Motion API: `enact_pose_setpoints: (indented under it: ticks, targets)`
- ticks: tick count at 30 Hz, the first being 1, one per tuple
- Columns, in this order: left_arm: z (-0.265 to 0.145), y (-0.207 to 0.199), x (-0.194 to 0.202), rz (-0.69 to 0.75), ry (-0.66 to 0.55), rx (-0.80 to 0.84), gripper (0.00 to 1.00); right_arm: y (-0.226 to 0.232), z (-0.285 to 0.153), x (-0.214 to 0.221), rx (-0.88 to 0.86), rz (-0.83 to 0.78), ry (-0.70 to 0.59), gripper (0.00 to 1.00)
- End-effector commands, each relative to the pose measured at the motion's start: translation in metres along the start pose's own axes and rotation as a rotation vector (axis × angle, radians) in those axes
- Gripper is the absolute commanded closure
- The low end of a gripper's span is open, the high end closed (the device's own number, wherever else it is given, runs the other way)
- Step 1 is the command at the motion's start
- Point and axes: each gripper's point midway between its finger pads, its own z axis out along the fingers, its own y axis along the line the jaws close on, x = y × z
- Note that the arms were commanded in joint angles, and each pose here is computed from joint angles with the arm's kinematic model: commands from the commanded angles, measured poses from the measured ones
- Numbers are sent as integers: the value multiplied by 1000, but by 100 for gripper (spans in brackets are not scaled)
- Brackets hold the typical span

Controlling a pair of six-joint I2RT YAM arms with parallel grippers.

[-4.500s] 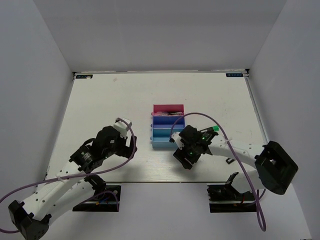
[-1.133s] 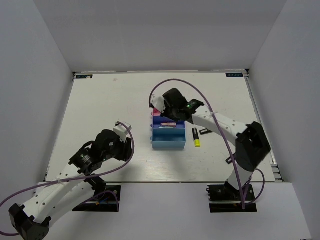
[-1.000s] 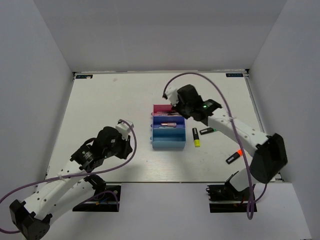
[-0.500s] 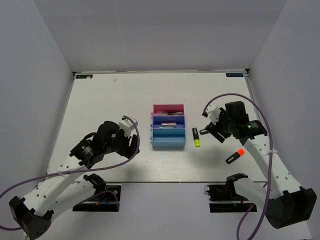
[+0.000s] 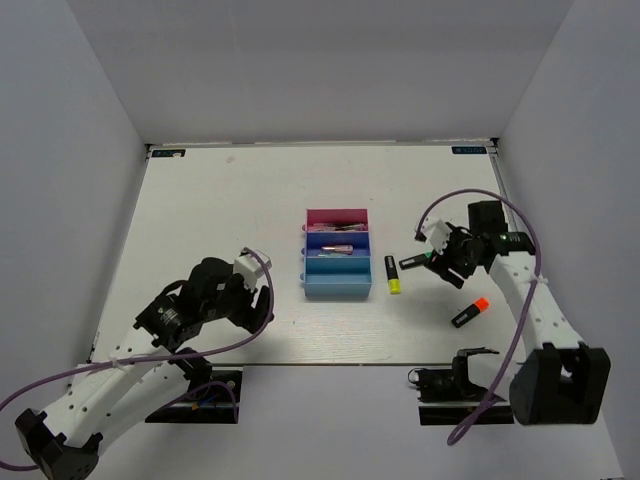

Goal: Sort the stationery into containers
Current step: Pick up the pen from the center of the board.

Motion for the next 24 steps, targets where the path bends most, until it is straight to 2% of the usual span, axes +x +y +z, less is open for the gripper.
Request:
enact_pose_setpoints:
  ticks: [1, 3, 4, 7, 12, 14, 16, 24]
  targets:
    - [-1, 5, -2, 22, -23, -18, 23, -35, 4, -50, -24, 1, -214, 26]
    - [0, 7, -2, 16, -24, -23, 23, -39, 18, -57, -68, -17, -277, 23]
    - [2, 6, 3, 13, -12, -13, 23, -46, 23, -64, -56, -129, -310, 17]
    - [6, 9, 5, -22, 1, -6, 22, -52, 43, -54, -119, -143, -329, 14]
    - [12, 15, 3, -78, 27, -2, 22, -48, 63, -44, -304, -303, -331, 19]
    - [14, 20, 4, -101, 40, -14, 22, -70, 72, -49, -231, -318, -355, 19]
    - [15, 22, 4, -115, 41, -18, 22, -76, 81, -50, -237, -346, -375, 19]
    - [19, 29, 2, -126, 44, -51, 22, -57, 92, -47, -395, -513, -438, 19]
